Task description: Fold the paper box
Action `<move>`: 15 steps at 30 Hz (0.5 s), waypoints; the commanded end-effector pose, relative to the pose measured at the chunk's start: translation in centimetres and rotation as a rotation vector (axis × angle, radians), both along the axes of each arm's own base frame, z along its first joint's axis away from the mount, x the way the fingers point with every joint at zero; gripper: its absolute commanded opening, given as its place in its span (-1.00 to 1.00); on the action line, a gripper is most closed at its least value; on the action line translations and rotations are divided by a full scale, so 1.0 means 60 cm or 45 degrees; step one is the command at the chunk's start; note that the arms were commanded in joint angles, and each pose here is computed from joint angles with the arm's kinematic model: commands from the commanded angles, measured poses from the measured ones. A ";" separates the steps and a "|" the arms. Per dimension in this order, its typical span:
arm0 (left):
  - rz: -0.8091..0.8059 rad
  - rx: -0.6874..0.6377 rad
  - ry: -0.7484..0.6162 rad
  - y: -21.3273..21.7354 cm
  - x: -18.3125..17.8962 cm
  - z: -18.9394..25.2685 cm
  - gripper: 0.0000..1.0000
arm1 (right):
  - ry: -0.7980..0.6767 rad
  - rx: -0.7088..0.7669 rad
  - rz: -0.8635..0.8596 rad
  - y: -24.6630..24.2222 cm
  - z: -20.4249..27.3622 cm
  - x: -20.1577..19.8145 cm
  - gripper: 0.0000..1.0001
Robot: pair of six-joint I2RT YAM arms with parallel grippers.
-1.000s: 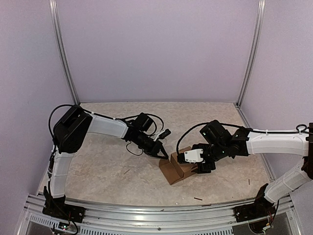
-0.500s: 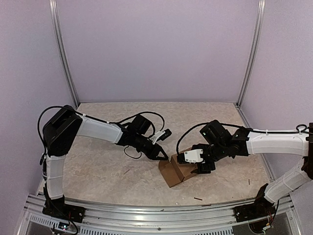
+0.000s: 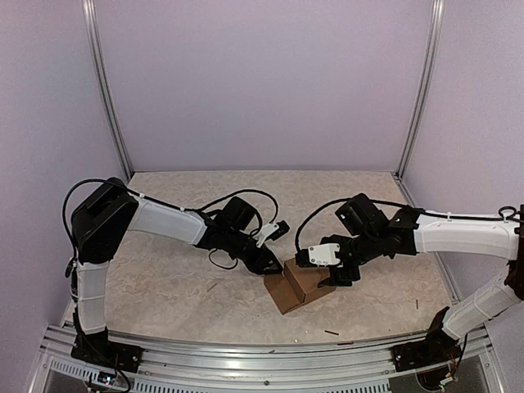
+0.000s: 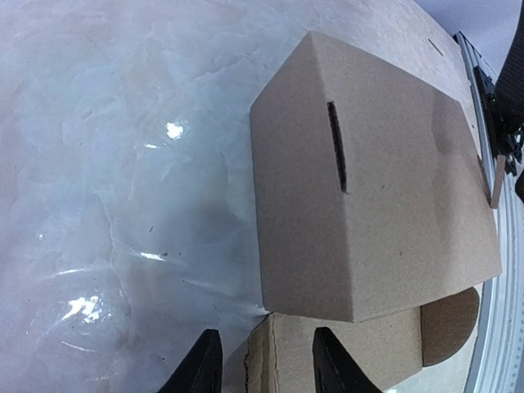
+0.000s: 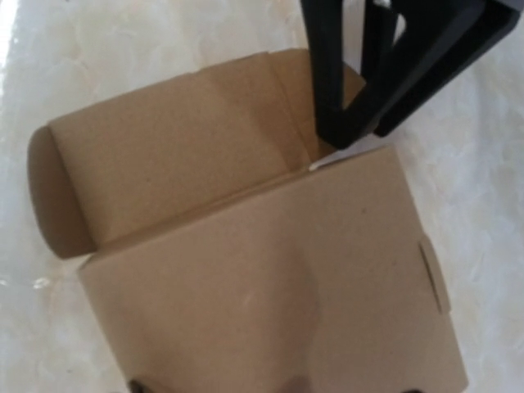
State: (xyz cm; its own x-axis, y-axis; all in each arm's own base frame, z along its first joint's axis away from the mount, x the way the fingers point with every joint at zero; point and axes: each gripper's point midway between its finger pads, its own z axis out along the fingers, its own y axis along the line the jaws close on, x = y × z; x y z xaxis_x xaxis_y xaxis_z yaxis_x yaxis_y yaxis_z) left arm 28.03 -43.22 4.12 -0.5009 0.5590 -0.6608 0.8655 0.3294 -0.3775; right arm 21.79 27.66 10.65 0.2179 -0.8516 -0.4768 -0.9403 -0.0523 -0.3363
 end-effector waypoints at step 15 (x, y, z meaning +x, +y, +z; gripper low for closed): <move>0.158 -0.037 0.427 0.023 0.025 0.022 -0.11 | 0.009 0.031 -0.024 -0.007 0.011 0.001 0.43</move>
State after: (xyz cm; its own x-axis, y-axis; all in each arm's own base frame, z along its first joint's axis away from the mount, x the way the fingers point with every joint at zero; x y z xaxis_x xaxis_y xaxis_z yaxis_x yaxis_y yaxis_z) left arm 31.92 -41.34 7.70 -0.7039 0.4068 -0.5823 0.7097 0.4369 -0.5527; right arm 21.93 27.48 10.61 0.2070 -0.8535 -0.4783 -0.9427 -0.0432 -0.3307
